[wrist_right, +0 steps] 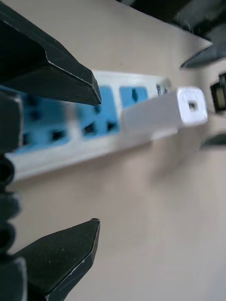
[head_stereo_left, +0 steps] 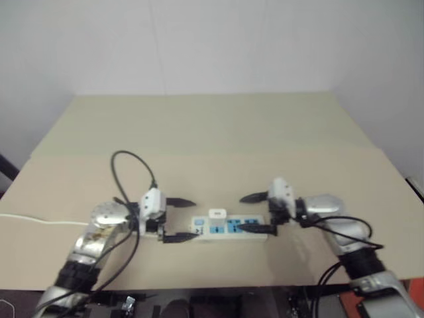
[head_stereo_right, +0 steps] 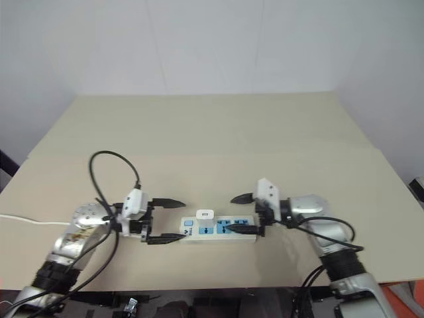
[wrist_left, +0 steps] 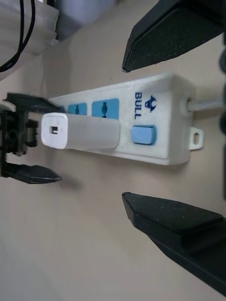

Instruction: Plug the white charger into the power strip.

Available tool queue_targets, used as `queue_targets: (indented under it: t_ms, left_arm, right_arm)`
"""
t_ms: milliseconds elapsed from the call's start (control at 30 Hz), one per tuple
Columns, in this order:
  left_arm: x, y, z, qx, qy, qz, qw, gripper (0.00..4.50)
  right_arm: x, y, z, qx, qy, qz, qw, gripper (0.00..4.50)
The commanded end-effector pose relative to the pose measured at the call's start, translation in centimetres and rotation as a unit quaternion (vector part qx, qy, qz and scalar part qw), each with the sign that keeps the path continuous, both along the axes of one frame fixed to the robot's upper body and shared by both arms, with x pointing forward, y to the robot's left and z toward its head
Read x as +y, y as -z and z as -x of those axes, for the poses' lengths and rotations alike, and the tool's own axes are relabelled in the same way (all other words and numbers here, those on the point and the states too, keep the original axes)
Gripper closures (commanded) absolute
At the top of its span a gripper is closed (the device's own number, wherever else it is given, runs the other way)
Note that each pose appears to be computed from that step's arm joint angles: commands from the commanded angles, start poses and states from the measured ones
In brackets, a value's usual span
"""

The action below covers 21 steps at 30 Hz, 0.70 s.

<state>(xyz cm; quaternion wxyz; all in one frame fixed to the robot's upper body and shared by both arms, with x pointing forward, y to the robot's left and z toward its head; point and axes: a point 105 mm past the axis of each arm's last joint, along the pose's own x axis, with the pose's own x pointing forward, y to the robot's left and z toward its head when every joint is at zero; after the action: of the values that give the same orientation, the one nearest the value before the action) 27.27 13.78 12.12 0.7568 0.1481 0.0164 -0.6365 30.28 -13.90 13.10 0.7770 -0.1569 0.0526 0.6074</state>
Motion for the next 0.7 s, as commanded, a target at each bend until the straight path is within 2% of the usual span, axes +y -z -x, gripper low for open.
queue_targets:
  t_ms: [33,167,333,700]
  left_arm:
    - [2.1,-3.7,0.3,-0.039,-0.015,0.014,0.999,0.03]
    - [4.4,-4.7,0.5,-0.044,-0.046,-0.002,0.998,0.03]
    - [6.8,-4.8,1.0,-0.032,-0.083,-0.023,0.996,0.03]
    - [6.7,-4.9,1.1,-0.027,-0.085,-0.029,0.996,0.03]
  right_arm:
    - [-2.5,-4.8,0.8,-0.051,0.014,-0.015,0.998,0.0]
    - [-5.1,-6.2,1.6,-0.057,0.043,0.006,0.997,0.0]
    - [-7.7,-6.4,2.5,-0.054,0.085,0.035,0.994,0.0]
    - [-8.1,-5.9,3.2,-0.046,0.099,0.047,0.993,0.0]
